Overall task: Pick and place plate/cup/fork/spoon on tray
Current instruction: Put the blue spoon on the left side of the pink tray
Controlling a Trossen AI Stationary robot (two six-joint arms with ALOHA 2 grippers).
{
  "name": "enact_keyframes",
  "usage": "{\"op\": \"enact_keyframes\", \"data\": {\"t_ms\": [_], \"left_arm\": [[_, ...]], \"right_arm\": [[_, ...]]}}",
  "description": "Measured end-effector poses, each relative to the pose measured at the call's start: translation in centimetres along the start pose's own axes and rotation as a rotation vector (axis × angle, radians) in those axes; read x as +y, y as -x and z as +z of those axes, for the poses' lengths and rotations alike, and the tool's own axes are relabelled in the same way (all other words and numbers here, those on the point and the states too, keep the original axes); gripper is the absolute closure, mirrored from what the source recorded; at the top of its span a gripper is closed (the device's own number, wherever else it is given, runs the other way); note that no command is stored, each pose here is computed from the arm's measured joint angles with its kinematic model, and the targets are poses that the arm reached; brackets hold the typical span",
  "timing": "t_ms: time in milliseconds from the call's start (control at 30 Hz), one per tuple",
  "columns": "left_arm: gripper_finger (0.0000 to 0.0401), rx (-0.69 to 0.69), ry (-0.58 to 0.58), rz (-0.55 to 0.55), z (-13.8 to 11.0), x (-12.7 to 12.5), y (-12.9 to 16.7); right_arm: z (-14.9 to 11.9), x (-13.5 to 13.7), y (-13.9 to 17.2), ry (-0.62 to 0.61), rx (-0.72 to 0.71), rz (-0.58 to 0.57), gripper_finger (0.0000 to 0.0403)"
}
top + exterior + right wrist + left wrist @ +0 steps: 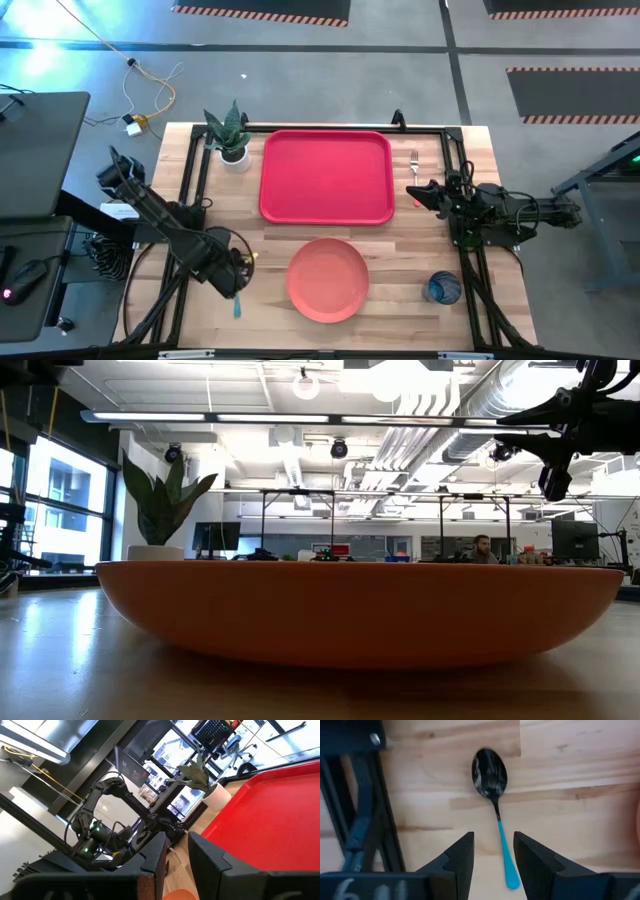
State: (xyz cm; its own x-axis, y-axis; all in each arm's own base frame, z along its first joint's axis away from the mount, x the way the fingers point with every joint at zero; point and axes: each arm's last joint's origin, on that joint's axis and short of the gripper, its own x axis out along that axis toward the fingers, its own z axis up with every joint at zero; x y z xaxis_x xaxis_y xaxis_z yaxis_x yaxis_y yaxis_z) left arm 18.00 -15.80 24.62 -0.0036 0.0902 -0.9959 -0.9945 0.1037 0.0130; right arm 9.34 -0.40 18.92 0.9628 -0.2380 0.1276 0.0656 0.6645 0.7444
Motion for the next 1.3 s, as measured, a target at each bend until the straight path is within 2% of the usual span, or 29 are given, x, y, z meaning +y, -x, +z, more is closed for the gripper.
{"op": "enact_keyframes", "data": {"t_ms": [300, 700, 1300], "left_arm": [[0.0275, -0.023, 0.088, 0.043, -1.9, -0.7, -1.9], [0.0275, -0.034, 0.092, 0.086, -3.7, -2.6, -5.3], [0.0275, -0.070, 0.146, 0.185, -3.2, -4.3, -8.2]], "right_arm": [[0.0, 0.0, 0.0, 0.000, -0.001, 0.000, 0.0329], [0.0, 0.0, 0.0, 0.000, -0.001, 0.000, 0.0329], [0.0, 0.0, 0.0, 0.000, 0.003, 0.003, 0.0329]]}}
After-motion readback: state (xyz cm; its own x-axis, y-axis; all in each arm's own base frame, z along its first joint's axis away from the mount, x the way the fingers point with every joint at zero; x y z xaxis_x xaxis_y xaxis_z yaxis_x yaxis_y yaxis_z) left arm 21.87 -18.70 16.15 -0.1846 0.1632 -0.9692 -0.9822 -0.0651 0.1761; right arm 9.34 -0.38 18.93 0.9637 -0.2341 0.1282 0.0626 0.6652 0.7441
